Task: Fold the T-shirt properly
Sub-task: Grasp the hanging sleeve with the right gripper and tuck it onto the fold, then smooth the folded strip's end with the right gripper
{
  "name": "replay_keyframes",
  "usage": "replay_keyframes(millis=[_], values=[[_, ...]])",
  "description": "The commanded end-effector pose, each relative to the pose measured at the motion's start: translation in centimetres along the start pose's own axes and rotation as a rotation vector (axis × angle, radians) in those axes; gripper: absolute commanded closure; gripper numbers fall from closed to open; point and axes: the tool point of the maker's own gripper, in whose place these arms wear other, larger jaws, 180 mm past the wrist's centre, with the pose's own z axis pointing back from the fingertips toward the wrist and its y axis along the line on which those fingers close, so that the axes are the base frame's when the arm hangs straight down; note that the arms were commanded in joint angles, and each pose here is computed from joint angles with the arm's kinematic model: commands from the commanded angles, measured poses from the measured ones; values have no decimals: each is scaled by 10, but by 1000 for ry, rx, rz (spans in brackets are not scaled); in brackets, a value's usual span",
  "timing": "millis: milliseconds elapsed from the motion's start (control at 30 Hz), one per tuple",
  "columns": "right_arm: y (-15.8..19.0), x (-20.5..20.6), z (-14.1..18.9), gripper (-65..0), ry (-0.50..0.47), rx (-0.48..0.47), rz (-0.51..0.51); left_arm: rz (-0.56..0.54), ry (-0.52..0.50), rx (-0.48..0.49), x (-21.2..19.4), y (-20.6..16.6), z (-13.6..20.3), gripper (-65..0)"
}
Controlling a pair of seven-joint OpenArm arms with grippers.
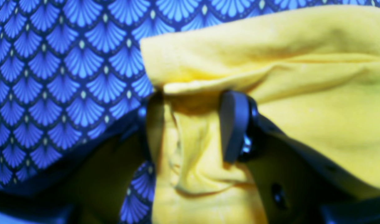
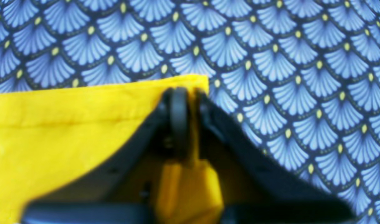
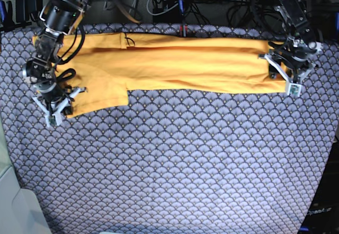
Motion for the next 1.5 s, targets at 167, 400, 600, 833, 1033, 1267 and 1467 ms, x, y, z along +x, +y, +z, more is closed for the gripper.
replay_keyframes(millis=[167, 400, 600, 833, 1033, 1267, 1467], values=[[-34, 19, 29, 0, -22, -119, 110, -7, -37, 15, 11, 6, 4, -285], [-39, 30, 62, 0, -69, -179, 185, -9, -34, 14, 11, 7, 3, -285], [-21, 31, 83, 0, -110, -165, 211, -10, -31, 14, 10, 7, 3, -285], [27, 19, 125, 0, -149, -48, 279, -11, -30, 15, 10, 7, 3, -285], [47, 0, 141, 0, -168, 15, 286, -50, 10, 47, 3, 11, 2, -285], [54, -28, 165, 0, -188, 50, 270, -55, 16, 52, 3, 12, 2, -285], [41, -37, 179, 0, -195, 13, 254, -52, 14, 50, 4, 11, 2, -284]])
